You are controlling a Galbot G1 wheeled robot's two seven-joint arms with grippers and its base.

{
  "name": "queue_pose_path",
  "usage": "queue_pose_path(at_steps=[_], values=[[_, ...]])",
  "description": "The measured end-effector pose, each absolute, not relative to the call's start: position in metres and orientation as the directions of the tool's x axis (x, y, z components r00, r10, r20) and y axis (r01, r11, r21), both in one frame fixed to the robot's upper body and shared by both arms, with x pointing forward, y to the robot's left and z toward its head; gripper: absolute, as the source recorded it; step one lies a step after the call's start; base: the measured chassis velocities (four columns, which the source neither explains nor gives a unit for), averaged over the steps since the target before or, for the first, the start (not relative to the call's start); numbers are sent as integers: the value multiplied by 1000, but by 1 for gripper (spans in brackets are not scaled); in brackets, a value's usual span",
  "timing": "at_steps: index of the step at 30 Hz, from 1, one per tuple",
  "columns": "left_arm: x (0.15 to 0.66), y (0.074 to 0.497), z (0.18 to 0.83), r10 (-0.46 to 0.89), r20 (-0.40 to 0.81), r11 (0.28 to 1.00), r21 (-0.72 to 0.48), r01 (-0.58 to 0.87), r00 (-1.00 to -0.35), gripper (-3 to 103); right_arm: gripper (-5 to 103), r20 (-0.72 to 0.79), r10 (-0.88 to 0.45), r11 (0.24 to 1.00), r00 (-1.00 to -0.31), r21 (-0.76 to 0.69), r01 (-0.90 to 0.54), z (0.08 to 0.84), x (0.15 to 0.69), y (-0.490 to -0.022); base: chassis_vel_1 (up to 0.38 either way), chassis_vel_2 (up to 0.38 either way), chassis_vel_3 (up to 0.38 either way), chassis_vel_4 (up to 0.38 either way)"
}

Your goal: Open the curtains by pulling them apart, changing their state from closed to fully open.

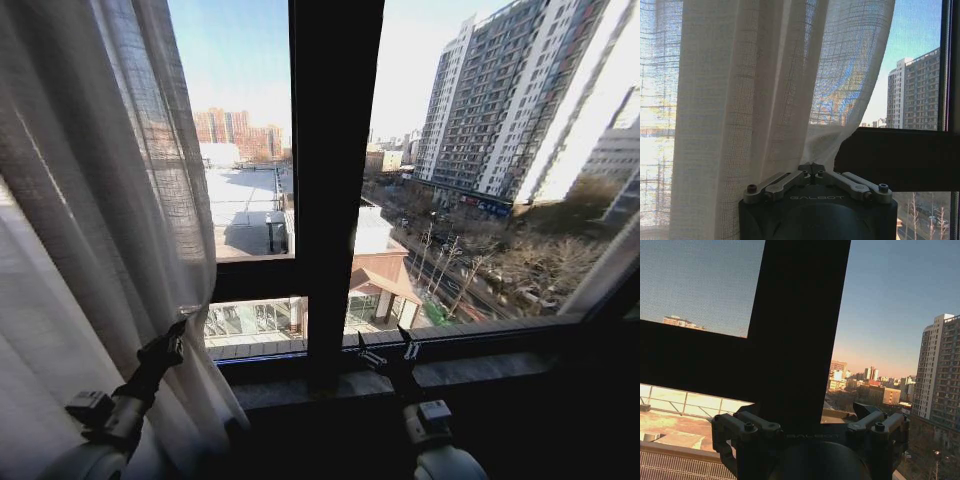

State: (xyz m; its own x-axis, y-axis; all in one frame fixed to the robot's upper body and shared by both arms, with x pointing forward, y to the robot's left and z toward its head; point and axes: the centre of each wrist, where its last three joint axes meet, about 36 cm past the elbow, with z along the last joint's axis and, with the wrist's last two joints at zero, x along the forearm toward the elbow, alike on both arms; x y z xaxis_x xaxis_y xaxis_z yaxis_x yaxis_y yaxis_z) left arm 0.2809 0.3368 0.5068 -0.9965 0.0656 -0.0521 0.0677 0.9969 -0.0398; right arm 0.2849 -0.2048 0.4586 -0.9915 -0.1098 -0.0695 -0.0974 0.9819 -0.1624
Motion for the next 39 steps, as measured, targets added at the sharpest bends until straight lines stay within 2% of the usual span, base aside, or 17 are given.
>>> queue_pose_path(at_steps=[39], values=[[257,318,512,11,-83,1000,-28,14,-996,0,100,-67,-170,974,-983,-161,-157,456,276,-201,347,345,-345,-344]])
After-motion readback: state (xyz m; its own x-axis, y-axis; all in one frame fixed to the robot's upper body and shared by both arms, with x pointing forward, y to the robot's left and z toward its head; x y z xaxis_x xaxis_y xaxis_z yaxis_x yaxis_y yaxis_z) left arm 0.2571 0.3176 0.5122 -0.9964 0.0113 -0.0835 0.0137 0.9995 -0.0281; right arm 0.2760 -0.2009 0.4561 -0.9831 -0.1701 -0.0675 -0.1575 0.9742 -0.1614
